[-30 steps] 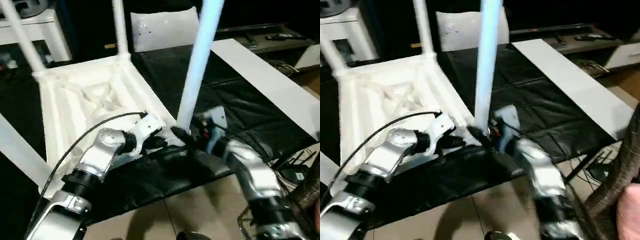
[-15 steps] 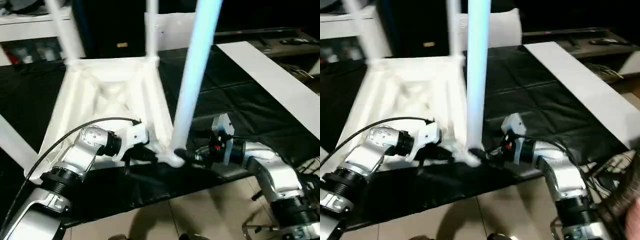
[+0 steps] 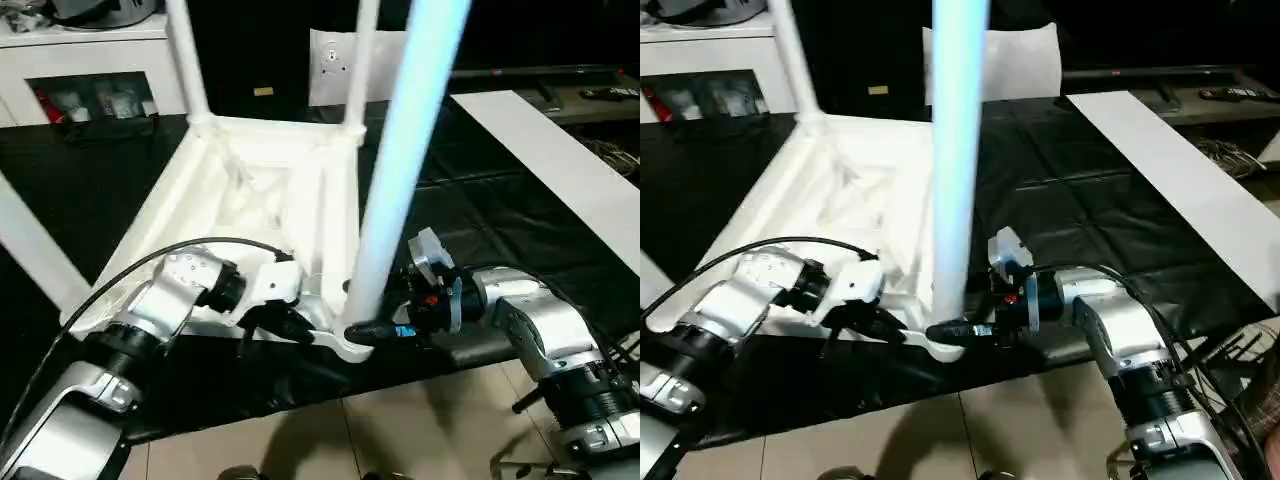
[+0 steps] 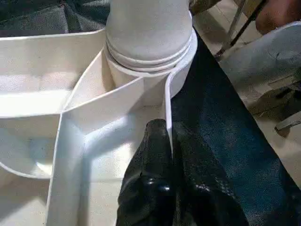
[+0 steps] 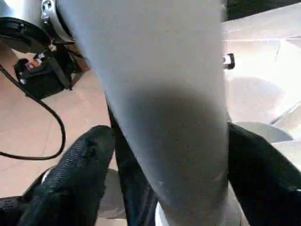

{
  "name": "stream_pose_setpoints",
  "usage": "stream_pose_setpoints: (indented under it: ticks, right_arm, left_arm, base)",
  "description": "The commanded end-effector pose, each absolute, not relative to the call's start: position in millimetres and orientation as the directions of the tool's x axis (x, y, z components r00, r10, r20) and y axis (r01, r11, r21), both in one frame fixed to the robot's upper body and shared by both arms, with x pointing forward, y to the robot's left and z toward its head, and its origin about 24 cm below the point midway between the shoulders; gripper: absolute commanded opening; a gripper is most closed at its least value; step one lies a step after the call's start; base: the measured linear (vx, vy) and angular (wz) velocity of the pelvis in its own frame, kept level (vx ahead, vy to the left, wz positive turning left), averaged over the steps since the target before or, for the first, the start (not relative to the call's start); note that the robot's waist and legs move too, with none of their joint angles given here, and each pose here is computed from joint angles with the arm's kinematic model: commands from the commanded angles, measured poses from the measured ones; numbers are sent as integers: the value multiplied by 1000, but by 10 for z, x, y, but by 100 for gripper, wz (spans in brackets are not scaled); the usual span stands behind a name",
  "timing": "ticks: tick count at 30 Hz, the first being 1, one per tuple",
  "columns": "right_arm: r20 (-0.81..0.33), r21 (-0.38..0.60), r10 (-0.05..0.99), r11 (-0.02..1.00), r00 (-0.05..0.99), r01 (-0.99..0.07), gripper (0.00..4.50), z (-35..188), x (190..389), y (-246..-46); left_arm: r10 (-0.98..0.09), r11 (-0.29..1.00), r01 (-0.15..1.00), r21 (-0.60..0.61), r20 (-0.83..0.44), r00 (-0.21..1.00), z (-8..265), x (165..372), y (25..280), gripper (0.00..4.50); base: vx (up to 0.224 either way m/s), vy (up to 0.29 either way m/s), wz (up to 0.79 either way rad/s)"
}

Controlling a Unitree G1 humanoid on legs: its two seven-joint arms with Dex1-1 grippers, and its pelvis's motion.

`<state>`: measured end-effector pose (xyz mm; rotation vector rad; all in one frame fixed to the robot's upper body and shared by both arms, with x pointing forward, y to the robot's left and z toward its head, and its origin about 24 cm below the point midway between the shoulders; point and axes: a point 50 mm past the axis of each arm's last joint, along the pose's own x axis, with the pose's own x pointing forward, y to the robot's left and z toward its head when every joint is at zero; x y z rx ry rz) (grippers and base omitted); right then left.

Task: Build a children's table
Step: Rotate leg to tighten

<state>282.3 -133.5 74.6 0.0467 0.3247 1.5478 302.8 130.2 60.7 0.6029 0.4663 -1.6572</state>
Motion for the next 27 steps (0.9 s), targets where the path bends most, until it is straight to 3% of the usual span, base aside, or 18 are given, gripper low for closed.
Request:
stream_pose_setpoints:
  ticks: [1, 11, 18, 22, 23, 26, 27]
  right_arm:
    - [-176, 232, 983, -5, -47, -973, 333, 791, 2840, -1307]
    - [-185, 261, 978, -41, -92, -964, 240, 774, 2834, -1290]
    - [-178, 259, 981, -24, -72, -966, 214, 777, 2848, -1280]
    - [-145, 229, 989, 60, 27, -972, 212, 764, 2873, -1198]
    - [-147, 211, 983, 137, 107, -968, 209, 720, 2874, -1139]
    - [-167, 192, 958, 263, 233, -945, 205, 644, 2906, -1060]
    - [-171, 197, 932, 351, 320, -915, 205, 602, 2950, -1002]
  left_arm:
    - [-737, -262, 965, 20, -649, -186, 604, 2999, 1212, 0]
    - [-729, -255, 967, 18, -661, -179, 593, 3016, 1271, 0]
    - [-738, -212, 977, 21, -659, -146, 580, 3037, 1277, 0]
    - [-762, -91, 995, 37, -646, -46, 578, 3108, 1273, 0]
    - [-792, 4, 999, 39, -610, 27, 601, 3151, 1268, 0]
    - [-805, 102, 993, 58, -582, 117, 624, 3193, 1264, 0]
    - [-803, 182, 981, 72, -565, 191, 629, 3225, 1252, 0]
  base:
    - [0, 0, 0]
    - [0, 0, 0]
    - [0, 0, 0]
    - [0, 0, 0]
    - [0, 0, 0]
    - [0, 0, 0]
    - [0, 0, 0]
